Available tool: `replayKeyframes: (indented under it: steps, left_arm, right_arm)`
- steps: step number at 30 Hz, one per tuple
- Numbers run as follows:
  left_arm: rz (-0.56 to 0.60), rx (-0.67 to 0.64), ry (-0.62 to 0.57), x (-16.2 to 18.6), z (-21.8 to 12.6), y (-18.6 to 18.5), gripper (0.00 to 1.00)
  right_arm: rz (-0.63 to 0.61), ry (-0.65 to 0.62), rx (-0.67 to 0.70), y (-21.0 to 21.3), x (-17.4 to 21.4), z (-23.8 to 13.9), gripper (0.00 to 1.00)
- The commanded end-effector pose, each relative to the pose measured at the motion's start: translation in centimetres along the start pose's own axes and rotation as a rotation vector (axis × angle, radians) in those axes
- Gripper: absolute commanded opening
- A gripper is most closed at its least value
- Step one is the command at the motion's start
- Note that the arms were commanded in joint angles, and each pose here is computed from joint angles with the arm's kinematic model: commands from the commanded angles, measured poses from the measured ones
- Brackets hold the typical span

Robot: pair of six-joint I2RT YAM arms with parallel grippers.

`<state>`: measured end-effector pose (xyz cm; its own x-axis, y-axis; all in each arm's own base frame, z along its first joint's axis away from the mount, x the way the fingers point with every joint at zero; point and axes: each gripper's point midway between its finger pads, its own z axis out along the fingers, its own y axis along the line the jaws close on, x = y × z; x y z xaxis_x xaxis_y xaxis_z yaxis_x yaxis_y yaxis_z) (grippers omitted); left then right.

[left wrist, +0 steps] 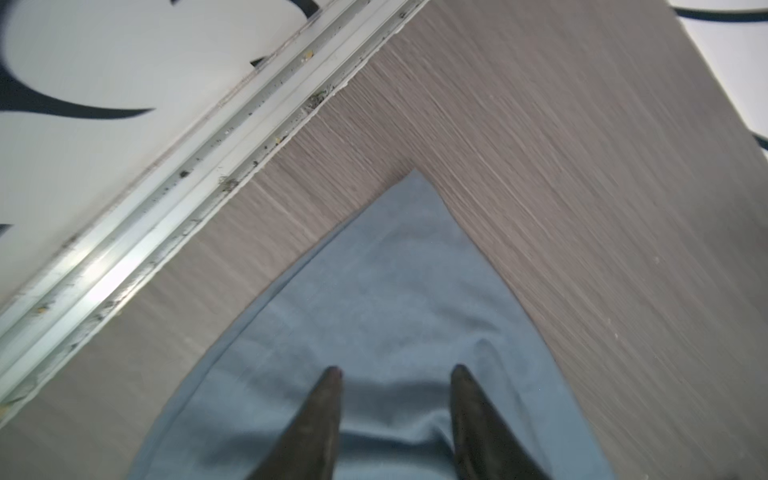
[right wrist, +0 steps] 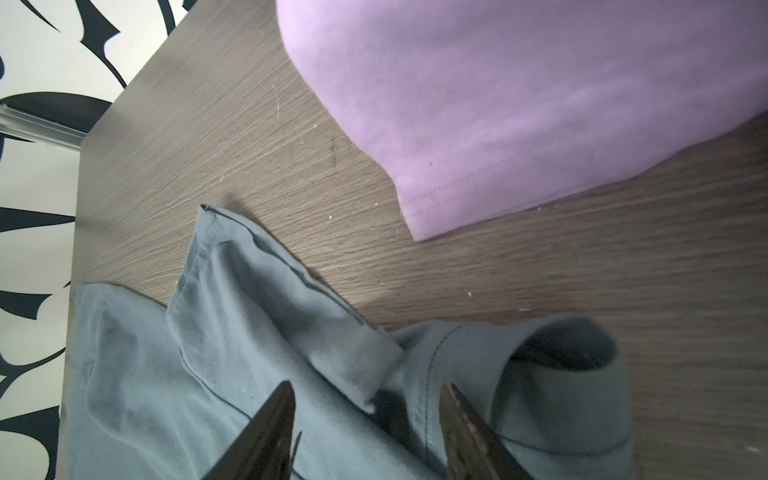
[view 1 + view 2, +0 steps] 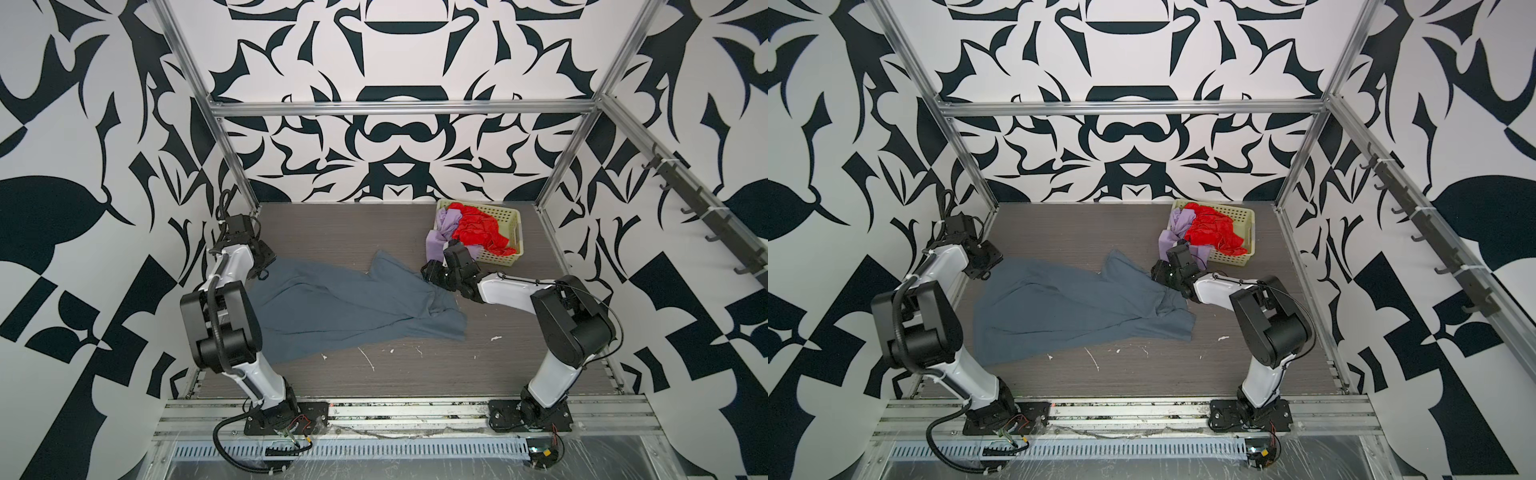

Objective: Fold and stack the t-shirts

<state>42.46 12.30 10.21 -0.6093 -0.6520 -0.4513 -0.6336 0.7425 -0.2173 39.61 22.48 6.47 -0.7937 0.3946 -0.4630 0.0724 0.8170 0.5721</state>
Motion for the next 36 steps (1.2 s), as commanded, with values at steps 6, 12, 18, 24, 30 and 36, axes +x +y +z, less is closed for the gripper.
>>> replayKeyframes:
  steps: [6,12,18,24,30,36]
  left_arm:
    - [0.021,-0.052,0.083,-0.8,5.6,-0.3,0.55]
    - [0.046,-0.129,0.086,-1.8,8.0,0.5,0.6]
    - [0.051,-0.146,0.115,-1.3,10.0,0.7,0.61]
    - [0.035,-0.141,0.159,-0.6,10.9,0.4,0.6]
    - [0.0,-0.116,0.247,2.4,11.4,0.1,0.36]
    - [-0.008,-0.098,0.232,3.1,10.0,0.1,0.0]
  right_arm:
    - [0.001,-0.061,-0.063,2.3,-1.9,-0.8,0.59]
    - [-0.007,-0.053,-0.081,3.0,-1.9,-1.3,0.59]
    - [-0.003,-0.042,-0.065,2.4,-1.5,-1.4,0.59]
    - [0.006,-0.055,-0.061,2.2,-1.6,-1.6,0.59]
    - [0.023,-0.059,-0.078,2.9,-1.7,-1.6,0.59]
    - [0.037,-0.055,-0.044,2.4,-1.1,-1.3,0.57]
